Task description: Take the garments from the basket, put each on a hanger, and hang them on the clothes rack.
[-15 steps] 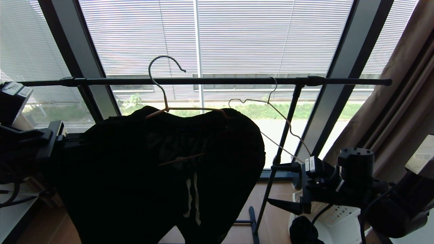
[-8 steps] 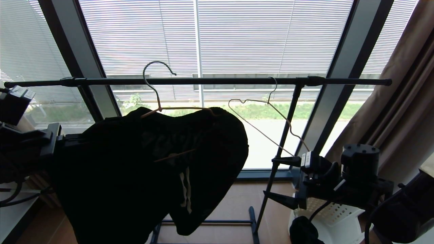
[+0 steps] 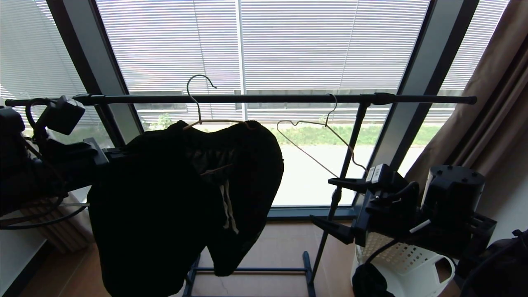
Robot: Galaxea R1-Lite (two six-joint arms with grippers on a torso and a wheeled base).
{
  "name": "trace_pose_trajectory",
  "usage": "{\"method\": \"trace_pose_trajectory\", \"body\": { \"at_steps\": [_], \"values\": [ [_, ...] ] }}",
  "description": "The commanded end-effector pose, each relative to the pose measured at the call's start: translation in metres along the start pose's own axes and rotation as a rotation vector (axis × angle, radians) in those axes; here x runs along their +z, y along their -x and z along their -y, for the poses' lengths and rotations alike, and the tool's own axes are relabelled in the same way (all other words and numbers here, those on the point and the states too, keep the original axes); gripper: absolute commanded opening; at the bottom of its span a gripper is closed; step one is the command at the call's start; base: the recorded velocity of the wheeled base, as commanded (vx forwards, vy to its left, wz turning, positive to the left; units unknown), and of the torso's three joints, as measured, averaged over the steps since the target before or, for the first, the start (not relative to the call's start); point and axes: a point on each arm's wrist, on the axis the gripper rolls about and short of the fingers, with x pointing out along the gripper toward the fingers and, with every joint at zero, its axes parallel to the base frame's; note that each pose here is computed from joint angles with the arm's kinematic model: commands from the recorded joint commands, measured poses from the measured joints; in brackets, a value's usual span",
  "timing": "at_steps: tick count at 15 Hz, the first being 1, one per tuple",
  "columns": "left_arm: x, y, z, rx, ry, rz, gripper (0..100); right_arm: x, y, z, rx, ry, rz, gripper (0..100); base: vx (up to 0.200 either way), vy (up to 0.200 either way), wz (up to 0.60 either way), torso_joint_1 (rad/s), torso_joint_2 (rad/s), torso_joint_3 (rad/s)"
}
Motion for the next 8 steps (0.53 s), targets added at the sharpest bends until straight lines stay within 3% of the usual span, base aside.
{"method": "trace_pose_trajectory", "body": {
  "at_steps": [1, 8],
  "values": [
    [-0.009, -0.02, -0.005, 0.01, 0.013, -0.026, 0, 0.007, 0.003, -0.001, -0.002, 0.013, 0.022, 100, 0.0, 0.0, 0.0, 0.0, 0.0, 0.0],
    [-0.029, -0.077, -0.026, 0.104, -0.003, -0.027, 0, 0.003, 0.001, -0.001, -0.003, 0.006, 0.009, 100, 0.0, 0.0, 0.0, 0.0, 0.0, 0.0]
  ]
}}
